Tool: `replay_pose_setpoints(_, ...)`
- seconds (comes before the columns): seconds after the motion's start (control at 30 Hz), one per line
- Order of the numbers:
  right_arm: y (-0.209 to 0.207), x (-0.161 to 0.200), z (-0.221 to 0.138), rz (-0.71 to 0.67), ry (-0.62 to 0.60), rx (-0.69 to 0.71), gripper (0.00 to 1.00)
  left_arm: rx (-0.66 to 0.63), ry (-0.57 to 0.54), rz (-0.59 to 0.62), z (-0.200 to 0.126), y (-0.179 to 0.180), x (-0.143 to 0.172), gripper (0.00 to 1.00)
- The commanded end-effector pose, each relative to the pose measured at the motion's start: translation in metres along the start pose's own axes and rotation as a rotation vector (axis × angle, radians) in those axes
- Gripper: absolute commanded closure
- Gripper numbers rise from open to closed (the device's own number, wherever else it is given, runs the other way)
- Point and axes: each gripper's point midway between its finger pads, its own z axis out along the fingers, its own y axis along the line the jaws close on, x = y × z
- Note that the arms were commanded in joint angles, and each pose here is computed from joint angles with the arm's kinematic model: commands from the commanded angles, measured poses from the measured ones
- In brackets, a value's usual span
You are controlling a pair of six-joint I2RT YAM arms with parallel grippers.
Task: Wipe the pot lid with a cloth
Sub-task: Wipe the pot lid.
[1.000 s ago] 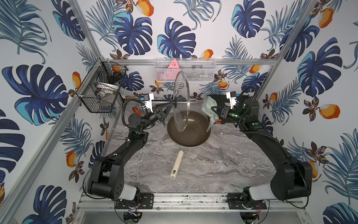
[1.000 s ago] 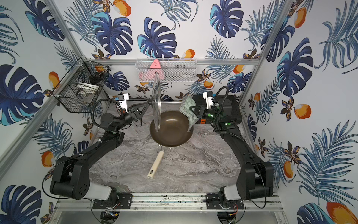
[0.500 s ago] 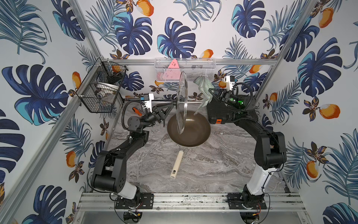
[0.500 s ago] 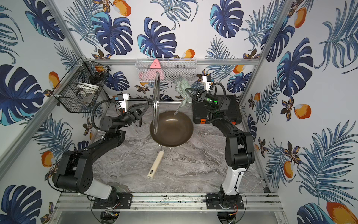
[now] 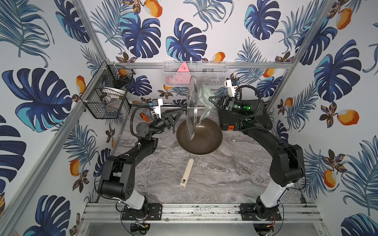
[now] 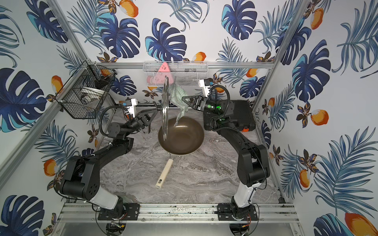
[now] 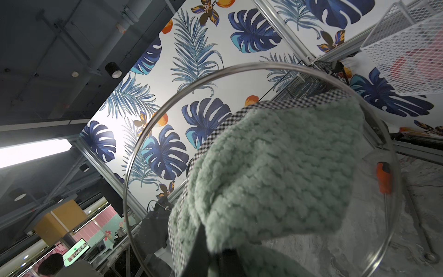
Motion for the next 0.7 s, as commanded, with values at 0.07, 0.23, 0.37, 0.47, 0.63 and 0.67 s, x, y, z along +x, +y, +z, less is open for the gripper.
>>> replay_pose_setpoints(0.07, 0.007, 0.011, 0.012, -0.016, 0.022, -0.002, 1.0, 0.062, -0.107, 0.099, -0.001, -0.022, -0.024, 1.0)
replay_pose_setpoints(0.23, 0.02, 0.017, 0.02, -0.021, 0.039, -0.018, 1.0, 0.058, -0.108, 0.094, -0.001, -0.021, -0.023, 1.0)
replay_pose_setpoints(0.37, 0.034, 0.021, 0.023, -0.027, 0.044, -0.042, 1.0, 0.052, -0.112, 0.083, -0.001, -0.016, -0.023, 1.0)
replay_pose_setpoints(0.47, 0.042, 0.022, 0.023, -0.027, 0.039, -0.054, 1.0, 0.049, -0.114, 0.074, -0.001, -0.015, -0.023, 1.0)
replay_pose_setpoints(0.63, 0.052, 0.023, 0.023, -0.026, 0.025, -0.083, 1.0, 0.055, -0.112, 0.07, 0.0, -0.016, -0.024, 1.0)
replay_pose_setpoints(0.67, 0.054, 0.022, 0.023, -0.025, 0.021, -0.089, 1.0, 0.054, -0.111, 0.069, -0.001, -0.016, -0.024, 1.0)
